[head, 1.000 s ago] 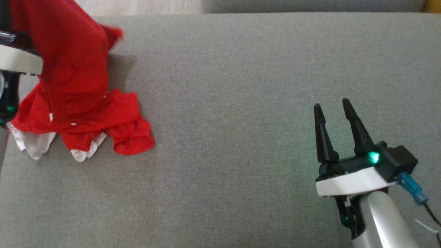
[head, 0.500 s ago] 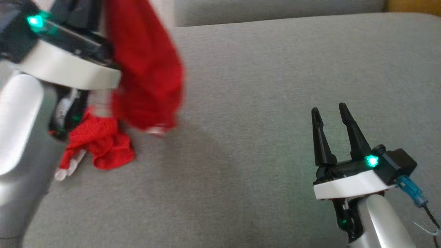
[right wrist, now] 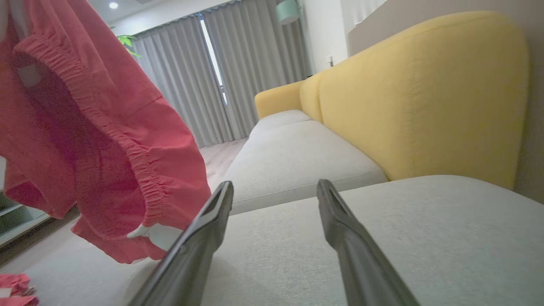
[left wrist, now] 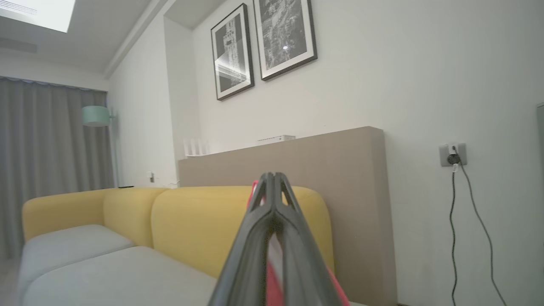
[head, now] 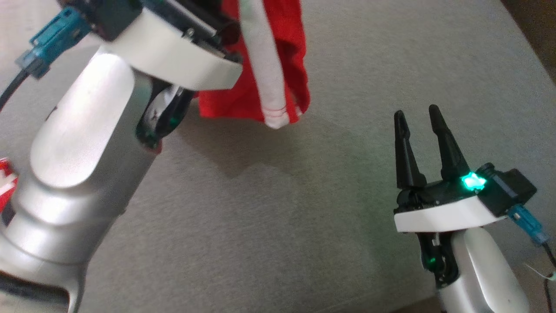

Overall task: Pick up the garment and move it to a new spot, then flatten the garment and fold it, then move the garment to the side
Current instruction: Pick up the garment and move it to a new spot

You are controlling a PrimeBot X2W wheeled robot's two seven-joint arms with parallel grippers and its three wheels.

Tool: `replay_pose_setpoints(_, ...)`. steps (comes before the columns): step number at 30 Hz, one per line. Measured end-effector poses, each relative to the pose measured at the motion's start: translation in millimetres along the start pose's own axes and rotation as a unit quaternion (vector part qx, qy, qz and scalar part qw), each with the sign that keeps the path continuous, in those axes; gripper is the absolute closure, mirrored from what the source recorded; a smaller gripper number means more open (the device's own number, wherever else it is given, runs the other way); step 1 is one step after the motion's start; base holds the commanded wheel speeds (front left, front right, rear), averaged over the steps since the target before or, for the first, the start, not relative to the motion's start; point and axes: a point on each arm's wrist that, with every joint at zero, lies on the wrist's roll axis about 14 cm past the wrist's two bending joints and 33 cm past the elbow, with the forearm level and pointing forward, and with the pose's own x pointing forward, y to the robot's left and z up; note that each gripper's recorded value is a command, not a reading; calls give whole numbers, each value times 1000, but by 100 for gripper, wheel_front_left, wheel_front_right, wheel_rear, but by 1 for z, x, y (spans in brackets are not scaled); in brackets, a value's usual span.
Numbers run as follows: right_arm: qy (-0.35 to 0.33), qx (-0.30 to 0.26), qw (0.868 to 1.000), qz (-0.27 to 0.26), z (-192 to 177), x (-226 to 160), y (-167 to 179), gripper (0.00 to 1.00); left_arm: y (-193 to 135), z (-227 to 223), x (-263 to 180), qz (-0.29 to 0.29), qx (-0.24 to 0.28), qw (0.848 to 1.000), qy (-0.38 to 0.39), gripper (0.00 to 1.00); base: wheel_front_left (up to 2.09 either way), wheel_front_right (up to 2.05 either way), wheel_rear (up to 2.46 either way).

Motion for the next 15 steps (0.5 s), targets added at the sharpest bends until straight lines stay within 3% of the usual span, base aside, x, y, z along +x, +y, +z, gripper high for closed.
replay_pose_setpoints(7, -5, -2, 999, -38, 6, -6, -25, 0, -12, -18, 31, -36, -31, 999, -23, 100, 0, 0, 0)
replay_pose_setpoints(10, 3, -7, 999, -52, 1, -8, -34, 0, -8, -68, 28, -34, -47, 998, 34, 100, 0, 0, 0)
replay_pose_setpoints(11, 3, -7, 999, -53, 1, -8, -34, 0, -5, -84, 22, -29, -51, 997, 58, 57, 0, 0, 0)
replay_pose_setpoints(12, 3, -6, 999, -52, 1, -7, -34, 0, -1, -102, 13, -22, -52, 995, 86, 0, 0, 0, 0)
replay_pose_setpoints(15, 2, -5, 999, -42, 0, -3, -29, 0, 20, -151, -27, 13, -36, 986, 165, 0, 0, 0, 0)
